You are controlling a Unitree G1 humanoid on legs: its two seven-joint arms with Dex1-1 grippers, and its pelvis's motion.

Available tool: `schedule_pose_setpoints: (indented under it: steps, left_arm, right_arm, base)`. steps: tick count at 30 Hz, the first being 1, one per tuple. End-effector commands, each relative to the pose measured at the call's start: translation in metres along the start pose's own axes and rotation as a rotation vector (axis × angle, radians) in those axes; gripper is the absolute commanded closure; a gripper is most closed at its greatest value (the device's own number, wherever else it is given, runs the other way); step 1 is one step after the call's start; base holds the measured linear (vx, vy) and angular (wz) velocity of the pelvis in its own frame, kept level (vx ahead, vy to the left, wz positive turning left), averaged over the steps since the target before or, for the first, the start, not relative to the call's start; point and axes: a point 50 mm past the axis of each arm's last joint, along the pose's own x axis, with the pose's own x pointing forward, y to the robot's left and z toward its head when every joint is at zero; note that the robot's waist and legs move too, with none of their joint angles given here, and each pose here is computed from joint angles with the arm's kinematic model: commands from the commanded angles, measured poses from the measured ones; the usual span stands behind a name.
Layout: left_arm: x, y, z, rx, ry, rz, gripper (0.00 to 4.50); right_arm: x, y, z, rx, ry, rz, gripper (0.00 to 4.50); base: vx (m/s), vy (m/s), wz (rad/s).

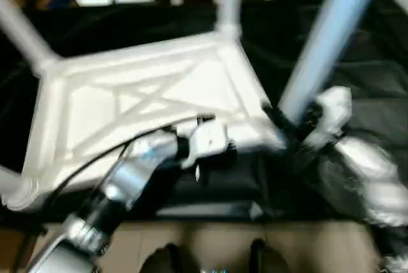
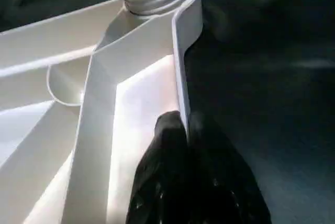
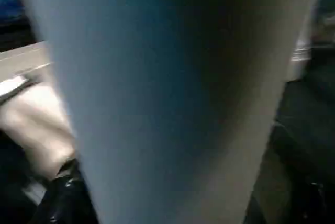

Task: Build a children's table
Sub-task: Rotate leg to tighten

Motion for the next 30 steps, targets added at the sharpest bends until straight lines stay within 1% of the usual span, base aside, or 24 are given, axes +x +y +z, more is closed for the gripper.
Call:
schedule_pose_setpoints:
  steps: [1,2,3,4,5,6,9,13,18,20,23,24,28,30]
  left_arm:
    - [-0.006,-0.013,-0.011,-0.048,0.01,-0.08,4.5]
    - [-0.006,-0.013,-0.011,-0.048,0.009,-0.081,4.5]
    - [-0.01,-0.016,-0.011,-0.043,0.0,-0.101,4.5]
    - [-0.011,-0.017,-0.011,-0.041,-0.001,-0.104,4.5]
    - [-0.012,-0.018,-0.011,-0.038,-0.003,-0.108,4.5]
    - [-0.013,-0.019,-0.012,-0.034,-0.001,-0.111,4.5]
    - [-0.014,-0.019,-0.014,-0.026,0.006,-0.116,4.5]
    - [-0.015,-0.019,-0.013,-0.028,0.002,-0.118,4.5]
    - [-0.014,-0.021,-0.012,-0.029,-0.001,-0.124,4.5]
    - [-0.014,-0.021,-0.012,-0.03,-0.001,-0.125,4.5]
    - [-0.014,-0.022,-0.013,-0.03,0.001,-0.129,4.5]
    - [-0.014,-0.022,-0.013,-0.03,0.002,-0.129,4.5]
    - [-0.014,-0.022,-0.013,-0.027,0.009,-0.131,4.5]
    - [-0.014,-0.022,-0.014,-0.027,0.011,-0.133,4.5]
  right_arm:
    - [-0.015,0.001,0.005,0.016,0.015,0.067,1.07]
    - [-0.016,0.001,0.005,0.016,0.016,0.07,0.98]
    - [-0.025,-0.001,0.005,0.003,0.033,0.078,0.86]
    - [-0.027,-0.001,0.005,0.001,0.036,0.079,0.77]
    - [-0.031,-0.002,0.006,0.0,0.04,0.079,0.77]
    - [-0.035,-0.003,0.006,-0.003,0.046,0.075,0.6]
    - [-0.039,-0.002,0.007,0.011,0.072,0.096,0.36]
    - [-0.037,0.004,0.006,0.018,0.093,0.128,0.36]
    - [-0.026,0.007,0.005,0.024,0.058,0.133,0.36]
    - [-0.024,0.008,0.004,0.035,0.053,0.139,0.7]
    - [-0.022,0.009,0.002,0.04,0.057,0.147,0.76]
    - [-0.022,0.009,0.002,0.041,0.059,0.148,1.06]
    - [-0.023,0.01,0.0,0.046,0.075,0.159,1.16]
    - [-0.025,0.009,-0.001,0.047,0.084,0.16,1.46]
  base:
    - [0.095,-0.008,0.08]
    - [0.084,0.004,-0.02]
    - [0.069,0.009,-0.03]
    - [0.069,0.009,-0.03]
    - [0.055,0.006,0.0]
    - [0.0,0.0,0.0]
    - [0.0,0.0,0.0]
    - [0.0,0.0,0.0]
    - [0.0,0.0,0.0]
    - [0.0,0.0,0.0]
    - [0.0,0.0,0.0]
    - [0.0,0.0,0.0]
    - [0.0,0.0,0.0]
    - [0.0,0.0,0.0]
